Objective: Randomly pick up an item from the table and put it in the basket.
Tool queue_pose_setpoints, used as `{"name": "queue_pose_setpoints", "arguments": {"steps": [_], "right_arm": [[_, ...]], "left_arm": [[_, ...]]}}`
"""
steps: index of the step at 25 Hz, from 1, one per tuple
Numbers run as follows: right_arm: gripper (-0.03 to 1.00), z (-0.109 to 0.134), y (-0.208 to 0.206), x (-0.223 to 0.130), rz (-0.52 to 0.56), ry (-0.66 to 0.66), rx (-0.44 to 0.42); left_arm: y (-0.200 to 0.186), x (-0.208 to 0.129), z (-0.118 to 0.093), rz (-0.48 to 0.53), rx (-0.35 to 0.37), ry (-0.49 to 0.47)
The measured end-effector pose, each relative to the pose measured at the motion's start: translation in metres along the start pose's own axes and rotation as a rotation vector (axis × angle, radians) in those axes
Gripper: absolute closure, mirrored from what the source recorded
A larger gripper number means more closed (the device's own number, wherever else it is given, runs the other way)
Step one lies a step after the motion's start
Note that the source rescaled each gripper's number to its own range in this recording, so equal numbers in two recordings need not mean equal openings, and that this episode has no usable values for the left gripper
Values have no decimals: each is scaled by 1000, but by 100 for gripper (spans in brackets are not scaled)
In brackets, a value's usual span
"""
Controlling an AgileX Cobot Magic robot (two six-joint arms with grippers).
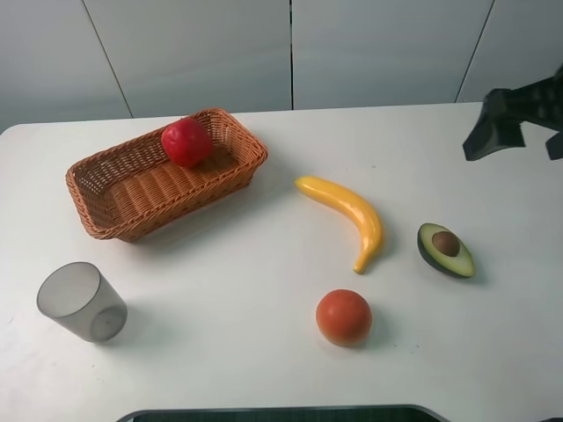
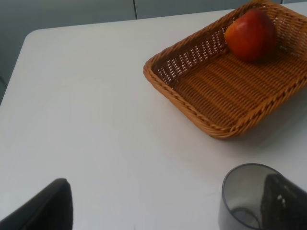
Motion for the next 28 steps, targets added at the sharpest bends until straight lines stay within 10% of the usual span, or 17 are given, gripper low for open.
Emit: {"name": "queue_pose_setpoints", "arguments": {"steps": [28], "right_arm": [[-3,-26,-121,-143,-592,-50,8]], "left_arm": [[0,0,0,0,0,0]]}}
Point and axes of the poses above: a point on each arm's last joint axis where the gripper is mounted, y pointing out along that axis toward the gripper, z along the wrist's bending axis when the last joint is at zero, x = y × z, the point moved 7 cm from there along y, pointing out along that axis toward the gripper, and after that the axes turned 7 degrees about y, right-handed, at the moved point
